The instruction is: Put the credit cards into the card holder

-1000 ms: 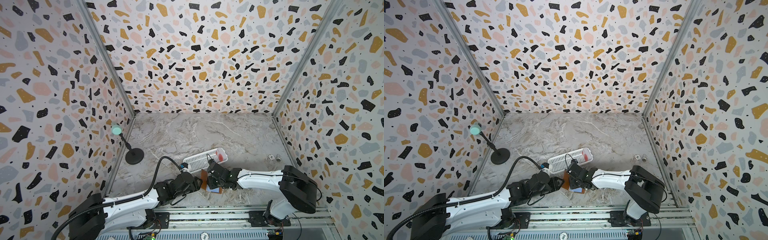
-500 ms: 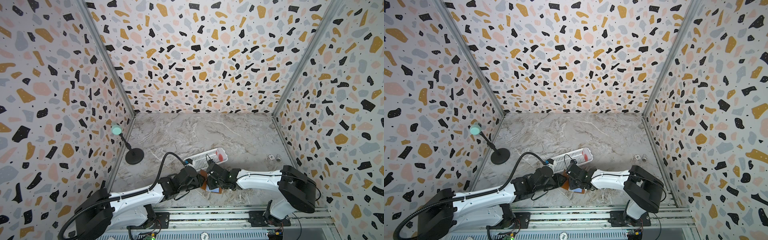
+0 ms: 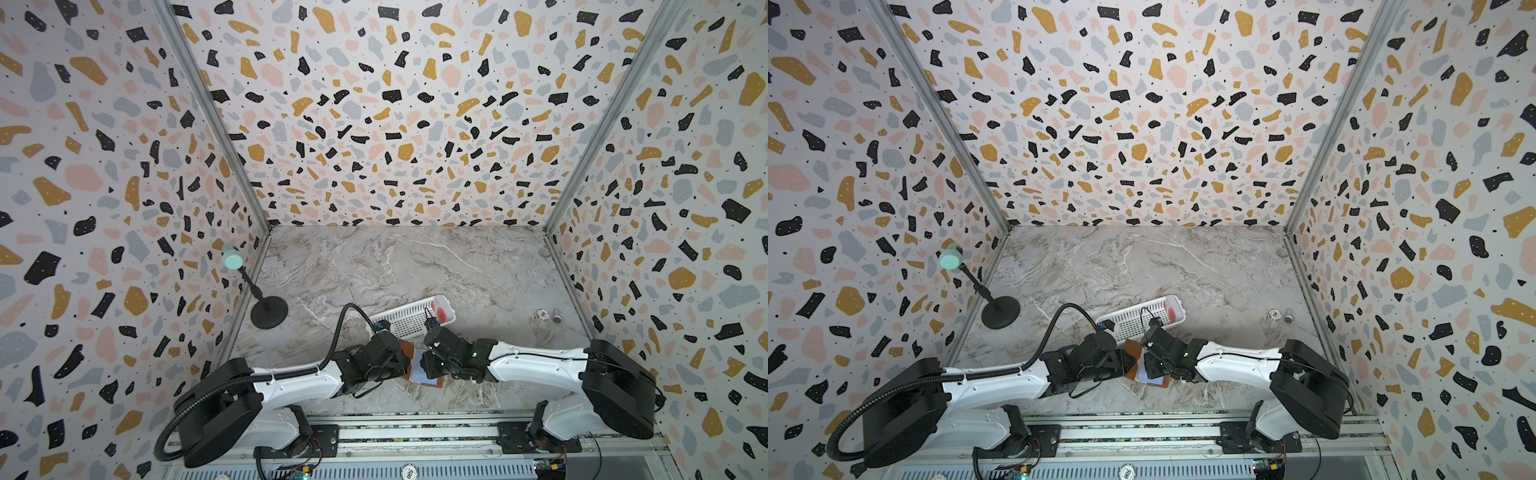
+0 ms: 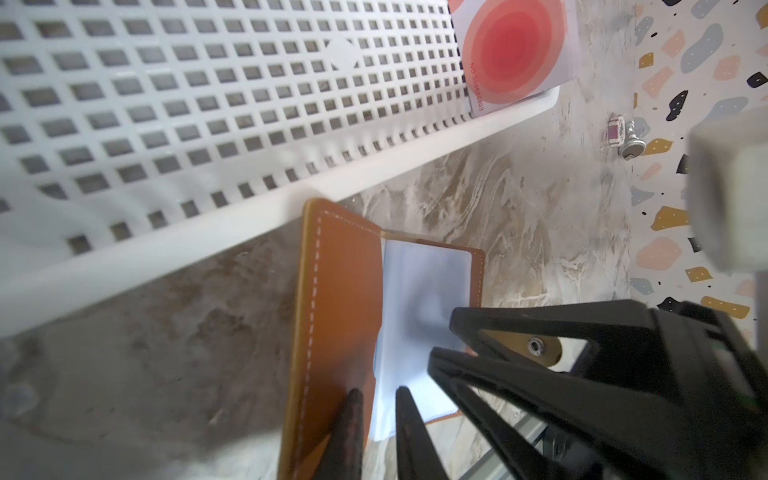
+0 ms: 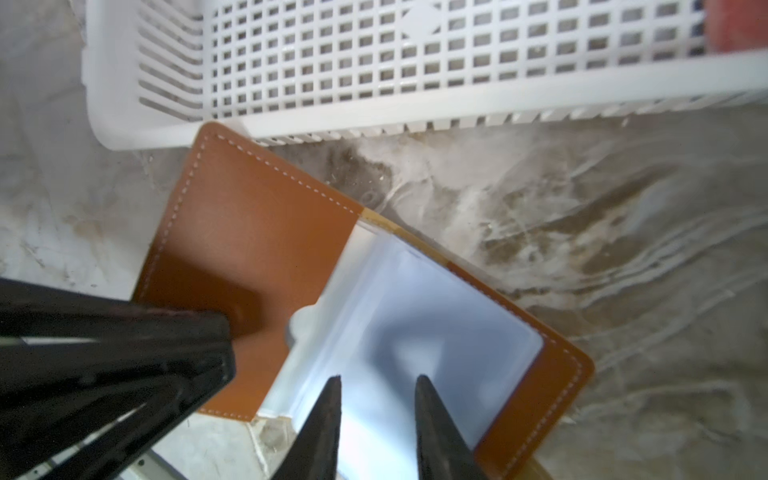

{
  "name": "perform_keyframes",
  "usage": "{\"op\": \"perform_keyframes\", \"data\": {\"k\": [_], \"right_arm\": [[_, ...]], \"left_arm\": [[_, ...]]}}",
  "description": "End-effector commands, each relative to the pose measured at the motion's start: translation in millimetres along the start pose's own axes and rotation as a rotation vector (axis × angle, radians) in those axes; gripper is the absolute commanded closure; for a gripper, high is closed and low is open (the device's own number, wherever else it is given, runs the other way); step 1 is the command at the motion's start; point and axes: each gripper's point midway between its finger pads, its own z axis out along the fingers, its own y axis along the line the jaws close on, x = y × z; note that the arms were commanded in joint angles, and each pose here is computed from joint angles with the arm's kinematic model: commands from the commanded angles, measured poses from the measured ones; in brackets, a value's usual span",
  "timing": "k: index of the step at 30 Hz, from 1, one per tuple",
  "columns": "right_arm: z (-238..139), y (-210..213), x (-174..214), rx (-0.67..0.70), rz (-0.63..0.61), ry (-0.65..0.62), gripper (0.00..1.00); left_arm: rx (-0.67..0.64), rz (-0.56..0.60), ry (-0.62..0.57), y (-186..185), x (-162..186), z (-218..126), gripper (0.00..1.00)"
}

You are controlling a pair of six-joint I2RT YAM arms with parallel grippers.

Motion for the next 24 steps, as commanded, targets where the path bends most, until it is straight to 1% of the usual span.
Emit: {"op": "perform_keyframes", "data": {"k": [1, 6, 10, 11, 15, 24], "right_arm": [[-4, -16, 7, 0.037, 0.005, 0.021, 0.71], [-2, -32, 17, 0.091, 0.019, 0.051, 0.73], [2, -44, 20, 0.12, 0.036, 0.064, 0.75], [3, -45, 20, 0.121, 0.034, 0.065, 0.75], [7, -45, 13, 0.122, 0.029, 0.066, 0.76], [11, -45, 3, 0.118, 0.005, 0.054, 0.77]], "left_arm": [[0.005, 0.013, 0.001, 7, 3, 5, 0.83], [-0.006, 0.02, 0.015, 14, 9, 11, 0.83], [0.001, -0.008, 0.042, 21, 22, 14, 0.83], [0.025, -0.011, 0.03, 15, 21, 15, 0.83], [0.037, -0.037, 0.026, 14, 29, 14, 0.83], [0.084, -0.065, 0.021, -6, 42, 13, 0.83]]}}
